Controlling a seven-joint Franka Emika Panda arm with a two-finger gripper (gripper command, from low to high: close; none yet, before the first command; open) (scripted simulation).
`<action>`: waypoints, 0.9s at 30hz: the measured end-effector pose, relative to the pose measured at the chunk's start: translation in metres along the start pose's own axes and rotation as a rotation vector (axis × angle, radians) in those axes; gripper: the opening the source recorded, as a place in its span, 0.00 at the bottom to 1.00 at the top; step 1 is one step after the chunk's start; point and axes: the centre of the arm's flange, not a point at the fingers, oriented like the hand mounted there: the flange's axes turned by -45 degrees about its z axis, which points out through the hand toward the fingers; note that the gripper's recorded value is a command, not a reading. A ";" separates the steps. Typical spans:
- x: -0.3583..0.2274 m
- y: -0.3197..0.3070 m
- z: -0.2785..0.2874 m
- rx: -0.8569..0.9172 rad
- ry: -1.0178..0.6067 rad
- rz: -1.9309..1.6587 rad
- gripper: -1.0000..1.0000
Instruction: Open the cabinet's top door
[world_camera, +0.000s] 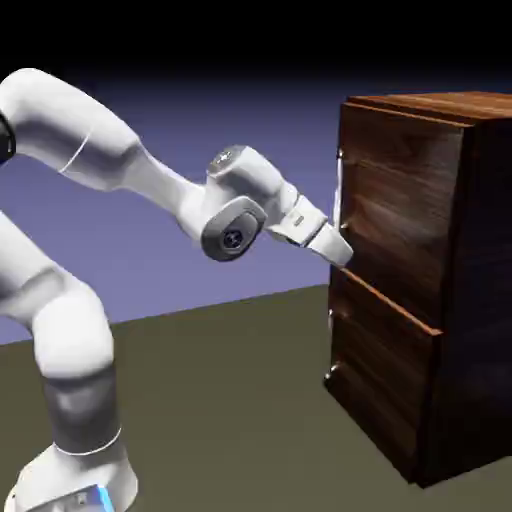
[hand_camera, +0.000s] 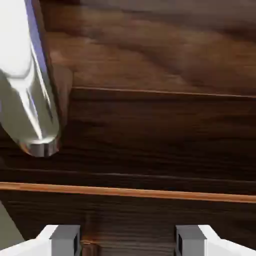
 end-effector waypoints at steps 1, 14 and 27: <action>-0.008 0.003 0.014 0.015 -0.046 0.027 0.50; -0.154 0.036 0.149 -0.004 -0.584 0.310 0.50; -0.253 0.107 0.164 -0.320 -0.756 0.490 0.50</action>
